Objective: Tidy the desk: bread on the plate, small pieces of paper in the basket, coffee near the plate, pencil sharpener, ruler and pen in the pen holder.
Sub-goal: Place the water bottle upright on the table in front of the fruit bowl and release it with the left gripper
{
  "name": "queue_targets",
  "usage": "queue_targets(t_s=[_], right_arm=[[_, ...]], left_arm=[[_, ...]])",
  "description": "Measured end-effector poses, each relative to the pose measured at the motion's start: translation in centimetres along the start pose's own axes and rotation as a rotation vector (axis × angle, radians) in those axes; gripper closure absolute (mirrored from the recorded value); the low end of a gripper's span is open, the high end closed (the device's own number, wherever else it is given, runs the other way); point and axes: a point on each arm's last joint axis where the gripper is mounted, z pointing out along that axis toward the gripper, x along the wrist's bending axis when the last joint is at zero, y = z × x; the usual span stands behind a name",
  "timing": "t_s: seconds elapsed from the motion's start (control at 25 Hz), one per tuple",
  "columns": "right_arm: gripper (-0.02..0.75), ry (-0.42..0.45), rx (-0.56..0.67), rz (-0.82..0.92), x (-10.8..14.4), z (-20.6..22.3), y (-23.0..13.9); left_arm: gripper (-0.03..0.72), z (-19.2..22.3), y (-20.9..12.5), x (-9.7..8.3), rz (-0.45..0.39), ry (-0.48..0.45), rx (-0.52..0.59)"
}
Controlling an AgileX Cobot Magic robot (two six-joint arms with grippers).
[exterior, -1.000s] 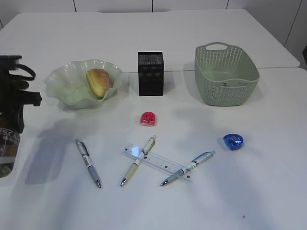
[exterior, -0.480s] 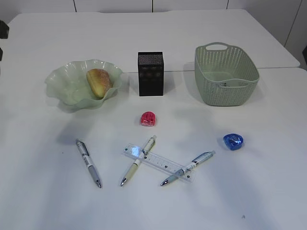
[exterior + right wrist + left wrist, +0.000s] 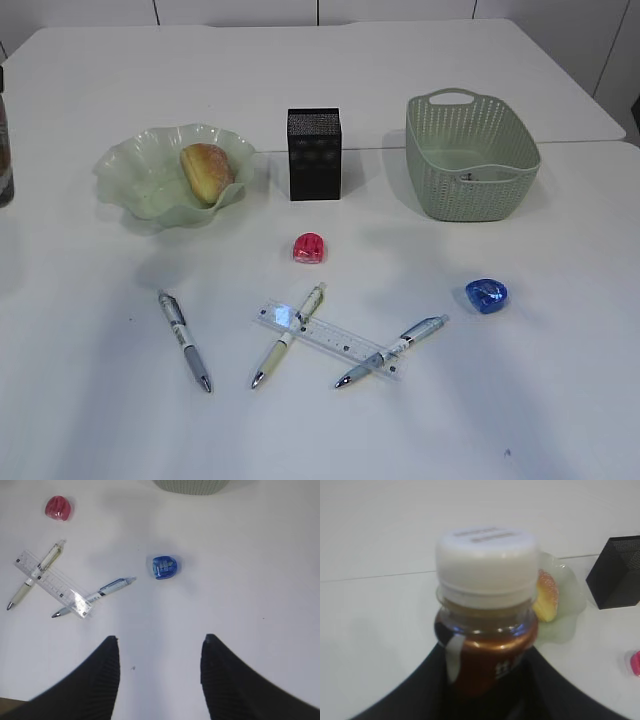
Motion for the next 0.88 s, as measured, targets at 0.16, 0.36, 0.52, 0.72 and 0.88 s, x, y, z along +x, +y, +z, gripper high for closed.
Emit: queue_targets(t_s=[0.16, 0.36, 0.52, 0.72, 0.88], right_arm=[[0.318, -0.002, 0.000, -0.001, 0.0, 0.0, 0.0], [0.318, -0.008, -0.001, -0.003, -0.1, 0.0, 0.0], [0.318, -0.017, -0.002, -0.006, -0.2, 0.0, 0.0], [0.318, -0.037, -0.003, -0.012, -0.3, 0.0, 0.0], [0.318, -0.041, -0.004, -0.013, -0.4, 0.0, 0.0]], left_arm=[[0.447, 0.6, -2.7, -0.3, 0.021, -0.059, -0.081], [0.447, 1.4, -5.1, -0.7, 0.068, -0.139, -0.195], [0.447, 2.4, -5.9, -0.5, 0.080, -0.179, -0.298], [0.447, 3.4, -6.4, 0.2, 0.023, -0.207, -0.440], [0.447, 4.1, -6.9, 0.2, 0.021, -0.229, -0.520]])
